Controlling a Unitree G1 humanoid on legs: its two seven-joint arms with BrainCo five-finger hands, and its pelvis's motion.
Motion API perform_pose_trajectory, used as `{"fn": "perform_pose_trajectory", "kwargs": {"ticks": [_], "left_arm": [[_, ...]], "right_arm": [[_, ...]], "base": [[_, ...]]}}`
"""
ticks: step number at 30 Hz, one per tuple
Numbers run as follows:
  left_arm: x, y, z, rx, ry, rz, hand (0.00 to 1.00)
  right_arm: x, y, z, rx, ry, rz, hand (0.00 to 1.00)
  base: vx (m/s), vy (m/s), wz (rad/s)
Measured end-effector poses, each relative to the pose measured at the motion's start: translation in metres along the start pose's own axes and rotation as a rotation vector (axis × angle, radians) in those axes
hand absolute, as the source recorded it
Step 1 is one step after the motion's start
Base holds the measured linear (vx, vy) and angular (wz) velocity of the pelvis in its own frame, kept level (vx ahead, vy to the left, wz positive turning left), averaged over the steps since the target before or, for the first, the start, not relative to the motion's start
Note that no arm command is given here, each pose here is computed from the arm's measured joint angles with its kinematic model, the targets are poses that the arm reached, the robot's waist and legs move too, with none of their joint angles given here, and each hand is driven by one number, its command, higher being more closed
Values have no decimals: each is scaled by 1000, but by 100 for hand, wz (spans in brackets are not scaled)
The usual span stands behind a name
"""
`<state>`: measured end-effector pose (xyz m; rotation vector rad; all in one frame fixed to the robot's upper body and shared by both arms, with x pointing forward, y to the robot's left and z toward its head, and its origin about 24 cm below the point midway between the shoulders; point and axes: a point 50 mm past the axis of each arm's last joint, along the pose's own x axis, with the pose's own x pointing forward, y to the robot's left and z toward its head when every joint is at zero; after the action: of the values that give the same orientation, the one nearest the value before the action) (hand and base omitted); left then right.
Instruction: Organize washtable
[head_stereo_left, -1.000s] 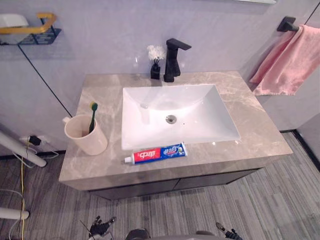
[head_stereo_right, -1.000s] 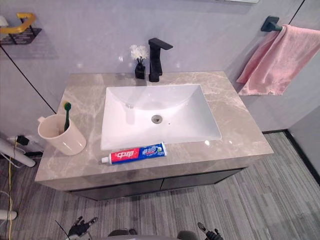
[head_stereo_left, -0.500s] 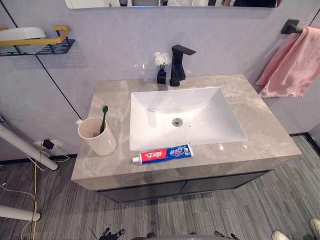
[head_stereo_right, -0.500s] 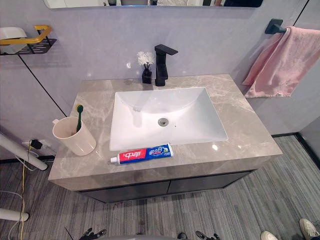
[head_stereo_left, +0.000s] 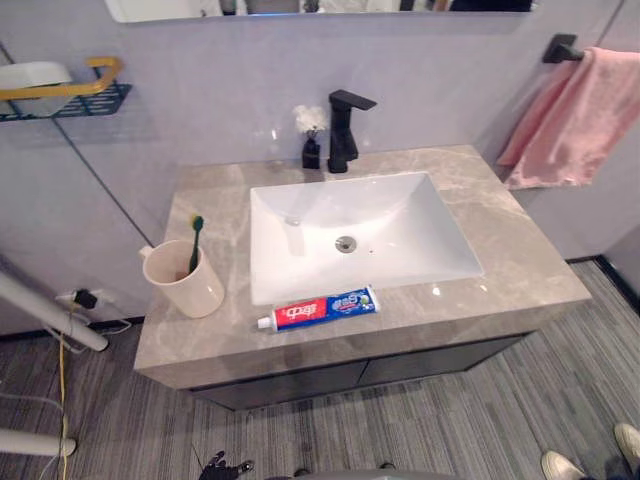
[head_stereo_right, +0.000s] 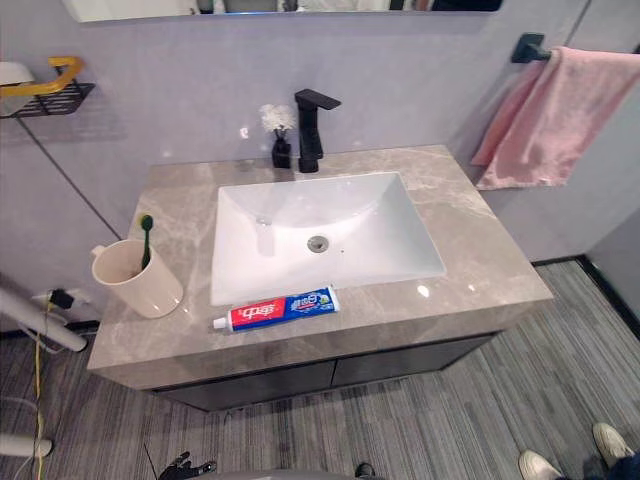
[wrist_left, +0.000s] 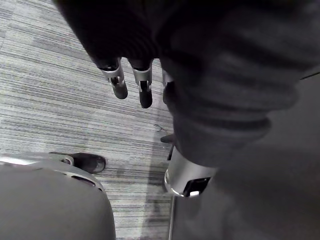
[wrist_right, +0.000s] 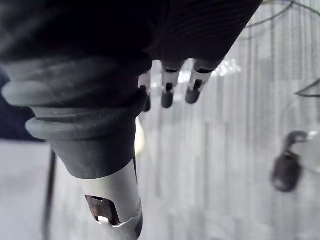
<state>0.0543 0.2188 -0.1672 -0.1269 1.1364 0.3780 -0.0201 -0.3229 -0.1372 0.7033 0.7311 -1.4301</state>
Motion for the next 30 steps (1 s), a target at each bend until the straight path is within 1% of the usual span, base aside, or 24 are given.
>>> {"fn": "perform_pose_trajectory", "kwargs": {"ticks": [2, 4, 5, 6, 8, 9, 11, 12, 13, 15, 18, 20, 22, 23, 25, 27, 30], "left_arm": [[-1, 1, -2, 11, 4, -8, 0], [-1, 3, -4, 25, 7, -6, 0], [-1, 4, -3, 44, 6, -5, 0], [-1, 4, -3, 44, 6, -5, 0], [-2, 6, -4, 47, 6, -2, 0], [-2, 6, -4, 52, 7, -2, 0], [-3, 7, -7, 52, 12, 0, 0], [-3, 7, -8, 52, 13, 0, 0], [-3, 6, -8, 51, 14, -1, 0], [-3, 7, -8, 50, 14, 0, 0], [-3, 6, -6, 50, 3, -1, 0], [-3, 6, -6, 46, -6, -1, 0], [-5, 6, -7, 36, -11, -1, 0], [-5, 7, -8, 36, -9, 0, 0], [-6, 9, -12, 36, -1, 3, 0], [-7, 9, -11, 35, -10, 2, 0], [-7, 9, -13, 10, -11, 4, 0]], "right_arm": [[3, 0, 29, 98, -93, -18, 0], [4, 1, 49, 151, -159, -21, 0], [4, 6, 70, 190, -231, -9, 0], [4, 7, 72, 192, -238, -8, 0], [-9, 24, 124, 234, -453, 53, 0], [-15, 31, 137, 244, -516, 75, 0], [-48, 65, 187, 246, -763, 195, 0], [-56, 74, 197, 242, -817, 225, 0], [-74, 89, 214, 230, -920, 272, 0], [-96, 107, 229, 211, -1032, 322, 0], [-125, 134, 237, 115, -1165, 386, 0], [-144, 146, 239, 63, -1244, 430, 0], [-171, 163, 241, 0, -1361, 505, 0], [-178, 168, 241, -19, -1384, 532, 0], [-203, 190, 237, -98, -1460, 663, 0], [-220, 205, 232, -166, -1509, 780, 0], [-240, 234, 212, -312, -1518, 992, 0]], "base": [[-53, -8, -19], [0, 0, 0], [0, 0, 0], [0, 0, 0], [17, -32, 1], [23, -34, 5], [20, -33, 8], [13, -40, 11], [6, -36, 12], [-5, -40, 19], [-25, -23, 18], [-39, -13, 28], [-45, -5, 31], [-54, -4, 23], [-68, -5, 12], [-62, -7, 12], [-50, -9, 14]]}}
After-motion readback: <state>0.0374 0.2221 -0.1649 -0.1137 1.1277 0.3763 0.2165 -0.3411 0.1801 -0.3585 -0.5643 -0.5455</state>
